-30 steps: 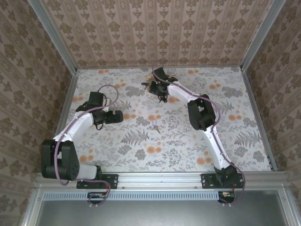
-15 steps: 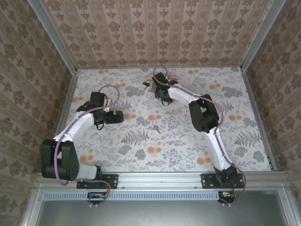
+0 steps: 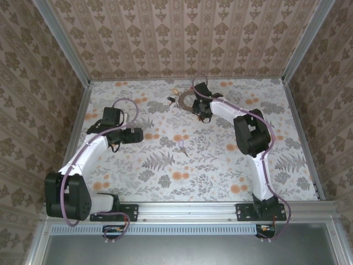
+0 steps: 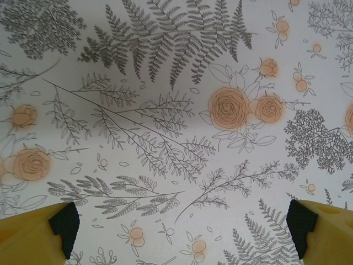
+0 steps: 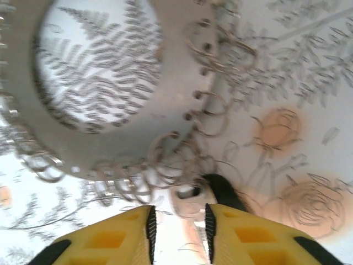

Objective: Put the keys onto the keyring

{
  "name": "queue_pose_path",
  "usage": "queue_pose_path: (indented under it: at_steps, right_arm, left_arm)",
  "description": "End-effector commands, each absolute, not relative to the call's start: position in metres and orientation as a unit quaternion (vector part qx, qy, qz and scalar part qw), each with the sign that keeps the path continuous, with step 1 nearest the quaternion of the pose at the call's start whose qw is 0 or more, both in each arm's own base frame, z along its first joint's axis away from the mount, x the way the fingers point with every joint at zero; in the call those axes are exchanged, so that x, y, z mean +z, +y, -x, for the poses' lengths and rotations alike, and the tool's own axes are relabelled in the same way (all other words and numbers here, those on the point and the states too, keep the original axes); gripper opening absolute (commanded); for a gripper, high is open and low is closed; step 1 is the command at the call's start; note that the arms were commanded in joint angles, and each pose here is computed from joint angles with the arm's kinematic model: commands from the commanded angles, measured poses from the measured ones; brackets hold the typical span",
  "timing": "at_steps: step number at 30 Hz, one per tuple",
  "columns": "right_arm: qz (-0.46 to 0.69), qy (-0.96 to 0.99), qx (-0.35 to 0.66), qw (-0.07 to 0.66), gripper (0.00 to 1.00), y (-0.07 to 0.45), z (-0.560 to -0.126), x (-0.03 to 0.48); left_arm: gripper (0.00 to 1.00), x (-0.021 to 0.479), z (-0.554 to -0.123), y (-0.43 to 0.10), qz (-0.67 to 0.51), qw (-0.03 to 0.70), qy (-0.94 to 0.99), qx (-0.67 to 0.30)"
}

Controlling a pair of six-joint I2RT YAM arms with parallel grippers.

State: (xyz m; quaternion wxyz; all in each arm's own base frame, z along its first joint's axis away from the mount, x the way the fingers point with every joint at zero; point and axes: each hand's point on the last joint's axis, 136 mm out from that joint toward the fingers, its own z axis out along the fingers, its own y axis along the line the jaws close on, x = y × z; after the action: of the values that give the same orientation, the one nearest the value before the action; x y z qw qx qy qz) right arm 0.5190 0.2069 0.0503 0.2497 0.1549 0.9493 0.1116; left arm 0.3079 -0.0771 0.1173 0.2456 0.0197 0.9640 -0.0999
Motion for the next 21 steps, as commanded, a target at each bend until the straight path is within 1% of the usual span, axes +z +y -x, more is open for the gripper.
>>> queue_pose_path:
  at_steps: [1, 5, 11, 15, 21]
  right_arm:
    - [-0.104, 0.942, 0.173, 0.269, 0.34, 0.242, -0.538, 0.072]
    - [-0.09, 0.943, 0.174, 0.269, 0.33, 0.248, -0.547, 0.069]
    - [-0.075, 0.952, 0.166, 0.247, 0.28, 0.253, -0.551, 0.049]
    - [-0.073, 0.956, 0.156, 0.237, 0.34, 0.251, -0.55, 0.039]
    - [-0.07, 0.965, 0.132, 0.218, 0.33, 0.243, -0.54, 0.031]
  left_arm:
    - [1.0, 0.122, -0.309, -0.073, -0.027, 0.261, 0.962, -0.082]
    - [1.0, 0.121, -0.308, -0.074, -0.027, 0.26, 0.962, -0.083]
    - [1.0, 0.12, -0.309, -0.075, -0.03, 0.258, 0.962, -0.083]
    - [1.0, 0.119, -0.309, -0.075, -0.031, 0.256, 0.963, -0.083]
    - [1.0, 0.117, -0.309, -0.075, -0.03, 0.253, 0.964, -0.083]
